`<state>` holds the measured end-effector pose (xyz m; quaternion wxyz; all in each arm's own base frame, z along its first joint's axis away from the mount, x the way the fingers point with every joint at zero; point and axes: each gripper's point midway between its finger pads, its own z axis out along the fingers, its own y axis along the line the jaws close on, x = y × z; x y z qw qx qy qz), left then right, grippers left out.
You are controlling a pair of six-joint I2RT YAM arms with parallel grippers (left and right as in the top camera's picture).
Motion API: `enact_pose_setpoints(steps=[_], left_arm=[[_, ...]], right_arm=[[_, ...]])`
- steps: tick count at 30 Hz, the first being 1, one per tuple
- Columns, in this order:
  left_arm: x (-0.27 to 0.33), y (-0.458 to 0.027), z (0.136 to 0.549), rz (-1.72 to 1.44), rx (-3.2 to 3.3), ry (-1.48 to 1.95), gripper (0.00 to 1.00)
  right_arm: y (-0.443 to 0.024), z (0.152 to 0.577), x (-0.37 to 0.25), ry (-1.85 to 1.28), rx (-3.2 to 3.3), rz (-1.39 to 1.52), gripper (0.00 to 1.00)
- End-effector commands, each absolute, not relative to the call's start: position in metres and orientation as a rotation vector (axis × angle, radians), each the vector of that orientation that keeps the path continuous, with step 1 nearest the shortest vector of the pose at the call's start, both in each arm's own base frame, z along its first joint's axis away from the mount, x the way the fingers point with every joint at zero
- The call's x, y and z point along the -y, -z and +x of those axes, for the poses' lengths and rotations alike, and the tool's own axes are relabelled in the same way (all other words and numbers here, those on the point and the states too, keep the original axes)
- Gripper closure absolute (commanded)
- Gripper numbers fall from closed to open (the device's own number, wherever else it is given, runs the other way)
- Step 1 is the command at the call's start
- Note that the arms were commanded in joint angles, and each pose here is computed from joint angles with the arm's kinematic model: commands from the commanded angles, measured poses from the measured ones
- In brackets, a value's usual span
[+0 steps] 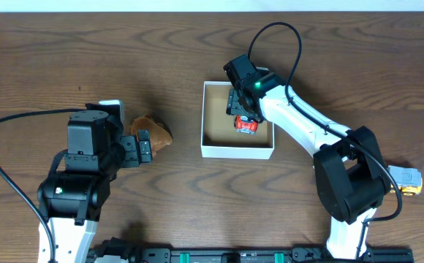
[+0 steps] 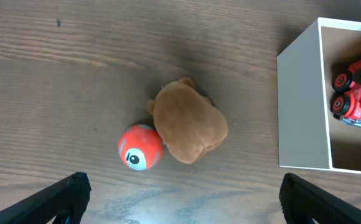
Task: Pack container
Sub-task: 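Open the right gripper and release the truck in the box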
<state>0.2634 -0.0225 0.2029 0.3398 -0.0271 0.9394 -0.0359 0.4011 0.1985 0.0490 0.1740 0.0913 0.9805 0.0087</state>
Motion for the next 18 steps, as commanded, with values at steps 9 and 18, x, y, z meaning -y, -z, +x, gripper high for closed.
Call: enact_pose_setpoints(steps=[9,18], left_arm=[[0.022,-0.209,0.265,-0.08,-2.432,0.095,0.02],[0.022,-0.209,0.265,-0.08,-2.432,0.095,0.02]], right_arm=[[-0.085,0.409,-0.197,-0.062,-2.704,0.226,0.26],[-0.184,0.411,-0.188,-0.092,-2.513,-0.041,0.01]])
